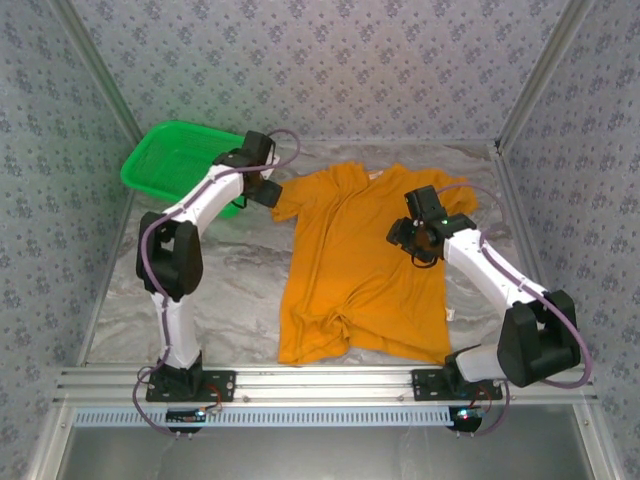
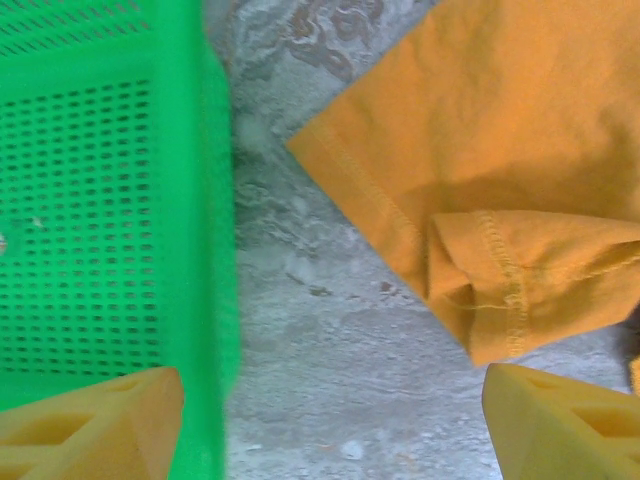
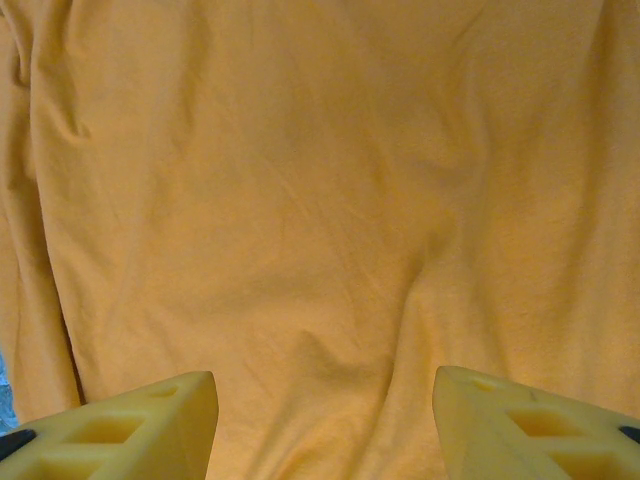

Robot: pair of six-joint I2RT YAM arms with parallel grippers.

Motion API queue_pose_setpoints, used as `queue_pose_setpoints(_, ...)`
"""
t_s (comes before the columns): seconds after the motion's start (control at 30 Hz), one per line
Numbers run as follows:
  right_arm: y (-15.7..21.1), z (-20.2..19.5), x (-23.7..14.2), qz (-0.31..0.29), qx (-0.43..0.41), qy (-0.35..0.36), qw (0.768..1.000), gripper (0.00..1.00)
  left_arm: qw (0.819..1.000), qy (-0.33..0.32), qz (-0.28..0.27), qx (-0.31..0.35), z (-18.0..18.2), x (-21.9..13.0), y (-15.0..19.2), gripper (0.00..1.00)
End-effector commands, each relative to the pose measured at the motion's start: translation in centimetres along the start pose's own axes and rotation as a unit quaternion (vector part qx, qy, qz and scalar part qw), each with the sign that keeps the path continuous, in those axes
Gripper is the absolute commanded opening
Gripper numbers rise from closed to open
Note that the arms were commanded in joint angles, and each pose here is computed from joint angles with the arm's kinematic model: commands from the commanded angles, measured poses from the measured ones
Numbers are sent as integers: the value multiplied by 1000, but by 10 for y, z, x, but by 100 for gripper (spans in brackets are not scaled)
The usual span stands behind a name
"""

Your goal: Fold the inside-out t-shirt

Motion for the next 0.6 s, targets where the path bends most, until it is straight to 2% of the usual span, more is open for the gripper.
queue_pose_setpoints(0.0,0,5,6,4,-9,-9,1000,61,999,-22,-21,20,20,-15,-4,78)
queue_pose_setpoints(0.13,0,8,12,11,-9,-12,1000,61,999,-4,-28,26,18,-13,0,76)
queue_pose_setpoints(0.23,-1,11,16,19,-9,-17,1000,61,998,37,-5,42,14,-1,10,65)
queue_pose_setpoints(0.37,-3,16,15,18,-13,-22,1000,61,993,82,30,78,7,13,31,46)
queue_pose_setpoints(0.4,-4,16,15,18,-14,-22,999,61,988,111,28,106,2,10,36,34)
queue_pose_setpoints(0.43,-4,16,14,17,-14,-22,1000,61,976,151,19,156,-4,4,42,15)
queue_pose_setpoints(0.47,-5,17,14,16,-15,-24,999,61,966,169,11,195,-7,-3,49,2)
queue_pose_setpoints(0.57,-6,18,14,17,-17,-26,999,61,956,174,-15,236,-2,-21,62,2)
Point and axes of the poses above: each hand's point on the last joint's axis, 136 mm out from that joint toward the fingers, its own x axis out along the fingers, its own z axis along the line the jaws close on, y = z × x, the point moved 7 cm from there along -x, back along the fingers, and after that the axes turned 9 degrees about -x, right-handed, at the moved point
